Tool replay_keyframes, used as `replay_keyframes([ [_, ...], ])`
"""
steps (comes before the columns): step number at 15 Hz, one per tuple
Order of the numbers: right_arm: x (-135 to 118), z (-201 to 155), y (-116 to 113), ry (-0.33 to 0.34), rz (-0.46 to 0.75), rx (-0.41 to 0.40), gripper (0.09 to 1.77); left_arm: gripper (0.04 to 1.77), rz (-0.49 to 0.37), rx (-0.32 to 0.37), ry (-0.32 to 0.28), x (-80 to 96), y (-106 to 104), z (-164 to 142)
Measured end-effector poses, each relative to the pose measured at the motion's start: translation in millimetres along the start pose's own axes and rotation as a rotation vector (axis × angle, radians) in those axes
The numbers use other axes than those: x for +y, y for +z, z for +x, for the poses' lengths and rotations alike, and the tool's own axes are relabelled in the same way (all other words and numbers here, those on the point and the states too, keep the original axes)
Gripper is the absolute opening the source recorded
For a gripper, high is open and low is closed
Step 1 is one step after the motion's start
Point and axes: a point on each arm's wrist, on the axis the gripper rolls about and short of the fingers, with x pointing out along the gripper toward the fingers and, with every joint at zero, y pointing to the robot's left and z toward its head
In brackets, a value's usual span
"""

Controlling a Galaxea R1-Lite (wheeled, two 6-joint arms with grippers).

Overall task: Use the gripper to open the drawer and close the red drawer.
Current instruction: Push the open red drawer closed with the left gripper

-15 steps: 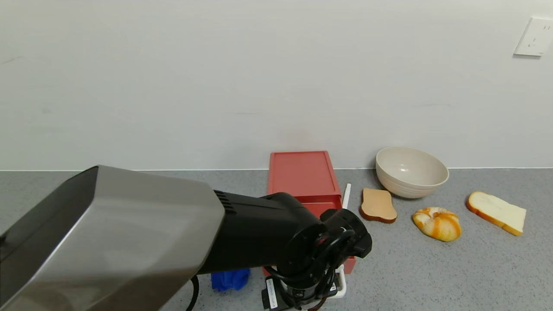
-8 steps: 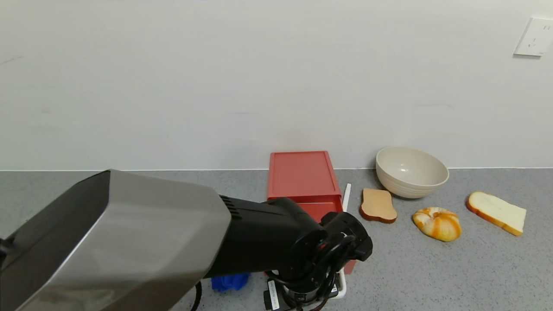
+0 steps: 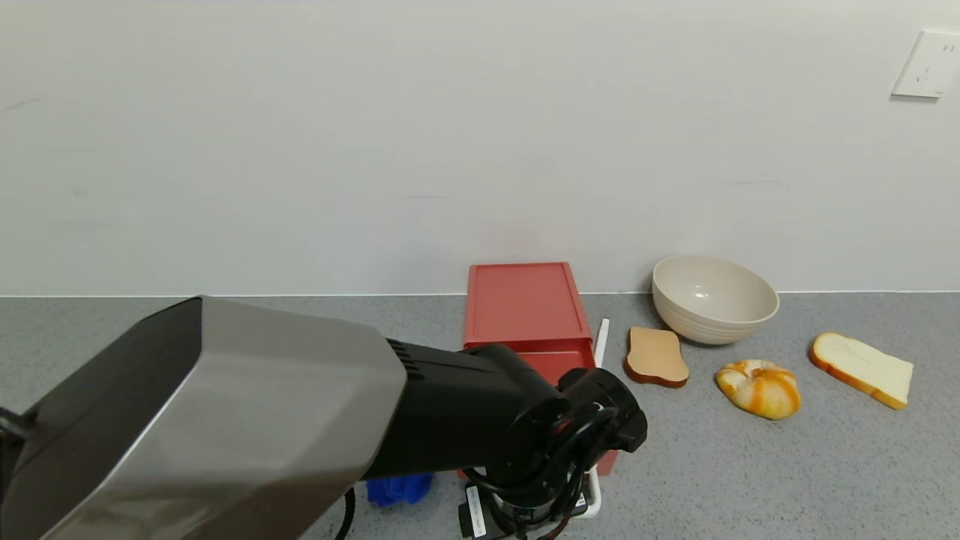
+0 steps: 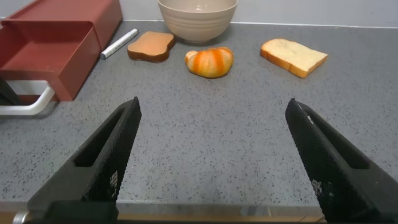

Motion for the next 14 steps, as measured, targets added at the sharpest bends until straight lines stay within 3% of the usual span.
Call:
replay_keyframes([
  [14,0,0,0,0.0,0.0,0.0,1.71,1.72,-0.041,-0.083,0.001,-2.4,19,5],
])
